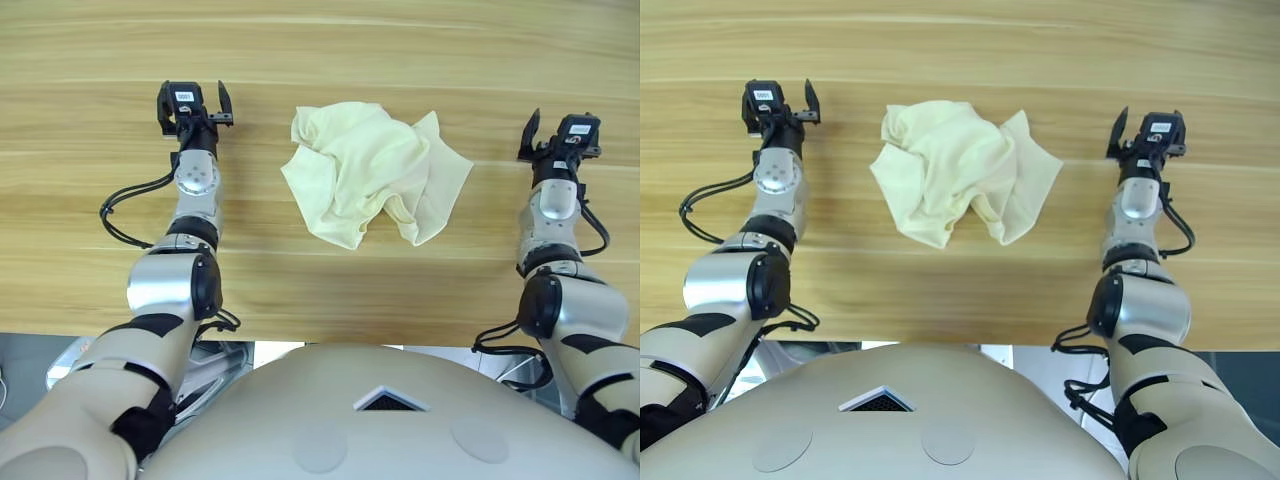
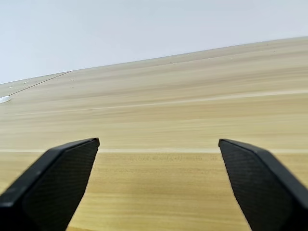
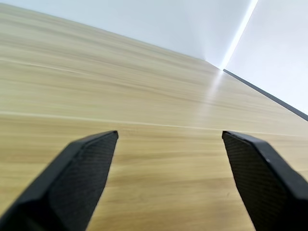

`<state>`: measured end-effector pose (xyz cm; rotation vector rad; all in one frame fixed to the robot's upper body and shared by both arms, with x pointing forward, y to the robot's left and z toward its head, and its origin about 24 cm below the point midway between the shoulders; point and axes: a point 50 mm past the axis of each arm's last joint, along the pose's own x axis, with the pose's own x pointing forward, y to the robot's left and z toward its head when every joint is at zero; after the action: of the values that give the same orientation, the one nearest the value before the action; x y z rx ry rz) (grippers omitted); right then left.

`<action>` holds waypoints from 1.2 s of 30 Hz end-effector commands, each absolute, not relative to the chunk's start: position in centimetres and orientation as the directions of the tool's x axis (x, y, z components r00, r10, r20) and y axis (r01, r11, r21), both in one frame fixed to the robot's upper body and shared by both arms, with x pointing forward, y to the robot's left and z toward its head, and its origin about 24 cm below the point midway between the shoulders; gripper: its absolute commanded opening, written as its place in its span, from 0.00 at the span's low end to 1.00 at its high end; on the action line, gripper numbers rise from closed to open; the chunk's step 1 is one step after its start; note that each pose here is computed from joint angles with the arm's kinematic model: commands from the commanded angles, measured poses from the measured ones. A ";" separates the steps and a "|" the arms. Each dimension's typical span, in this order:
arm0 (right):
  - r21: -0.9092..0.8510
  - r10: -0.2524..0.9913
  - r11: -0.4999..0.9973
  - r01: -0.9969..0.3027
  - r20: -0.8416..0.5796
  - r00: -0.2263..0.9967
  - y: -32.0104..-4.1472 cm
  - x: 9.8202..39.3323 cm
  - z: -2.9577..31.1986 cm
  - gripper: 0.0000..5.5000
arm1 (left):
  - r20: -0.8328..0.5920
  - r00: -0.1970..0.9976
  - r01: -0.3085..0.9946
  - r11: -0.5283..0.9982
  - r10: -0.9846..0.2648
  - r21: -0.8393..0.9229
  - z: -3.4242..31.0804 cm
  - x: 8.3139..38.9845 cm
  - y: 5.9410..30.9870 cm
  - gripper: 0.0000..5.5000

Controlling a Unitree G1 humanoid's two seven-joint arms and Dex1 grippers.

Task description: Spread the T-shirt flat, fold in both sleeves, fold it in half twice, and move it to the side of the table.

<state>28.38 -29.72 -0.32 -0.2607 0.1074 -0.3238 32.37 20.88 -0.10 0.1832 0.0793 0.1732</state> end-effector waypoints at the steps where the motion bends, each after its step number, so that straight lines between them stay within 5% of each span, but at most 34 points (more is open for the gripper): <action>1: -0.267 -0.327 0.916 0.300 -0.064 0.943 -29.5 28.7 -0.2 0.73 | -0.045 0.985 -0.154 0.968 0.166 0.196 0.5 32.9 20.7 0.84; 36: -0.331 -0.314 0.901 0.279 -0.055 0.948 -29.0 28.6 -0.4 0.73 | -0.029 0.987 -0.146 0.965 0.156 0.216 0.5 32.7 20.7 0.84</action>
<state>28.54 -29.12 -0.46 -0.3268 0.1140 -0.3016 32.41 20.57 0.07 0.2079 0.0588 0.1514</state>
